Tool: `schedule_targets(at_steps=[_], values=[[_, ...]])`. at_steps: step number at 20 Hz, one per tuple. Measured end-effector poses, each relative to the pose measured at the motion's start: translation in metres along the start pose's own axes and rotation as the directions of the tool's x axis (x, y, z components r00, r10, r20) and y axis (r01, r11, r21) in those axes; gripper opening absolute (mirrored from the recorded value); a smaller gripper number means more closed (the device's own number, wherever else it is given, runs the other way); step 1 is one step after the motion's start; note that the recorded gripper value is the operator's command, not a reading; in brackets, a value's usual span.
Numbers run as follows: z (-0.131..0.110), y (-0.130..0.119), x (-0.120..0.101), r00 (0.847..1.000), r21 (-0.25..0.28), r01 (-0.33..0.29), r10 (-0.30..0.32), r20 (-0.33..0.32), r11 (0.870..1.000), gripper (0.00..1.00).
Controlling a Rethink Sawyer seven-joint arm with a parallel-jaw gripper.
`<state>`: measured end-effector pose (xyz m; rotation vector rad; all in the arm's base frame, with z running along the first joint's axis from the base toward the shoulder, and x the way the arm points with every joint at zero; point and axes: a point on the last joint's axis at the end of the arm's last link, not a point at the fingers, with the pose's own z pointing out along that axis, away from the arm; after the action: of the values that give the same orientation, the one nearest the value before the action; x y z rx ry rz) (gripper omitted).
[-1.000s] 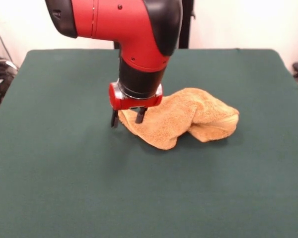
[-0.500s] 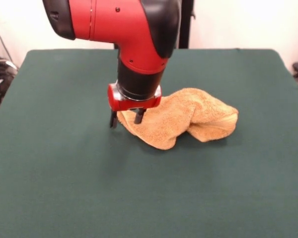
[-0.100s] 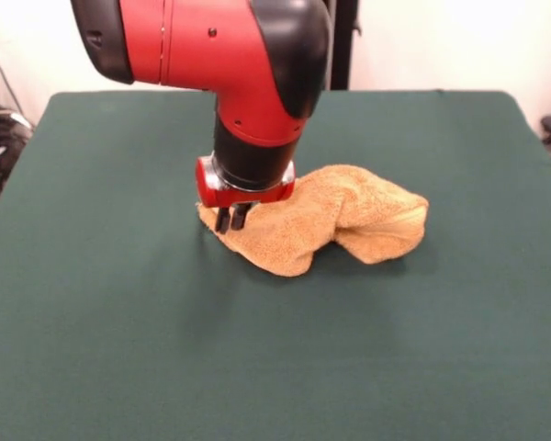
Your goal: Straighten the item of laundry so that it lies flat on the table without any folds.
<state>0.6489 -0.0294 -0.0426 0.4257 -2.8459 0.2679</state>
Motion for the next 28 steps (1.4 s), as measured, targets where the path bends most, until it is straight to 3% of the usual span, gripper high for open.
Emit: schedule_targets(at_steps=[17,24,28], values=[[0.001,-0.001,0.001,1.000,0.027,0.005,-0.004,-0.029,1.000,0.00],[-0.007,-0.013,0.022,0.999,0.028,-0.010,0.011,-0.049,1.000,0.00],[-0.032,-0.032,0.040,0.998,0.047,-0.033,0.036,-0.045,0.998,0.00]])
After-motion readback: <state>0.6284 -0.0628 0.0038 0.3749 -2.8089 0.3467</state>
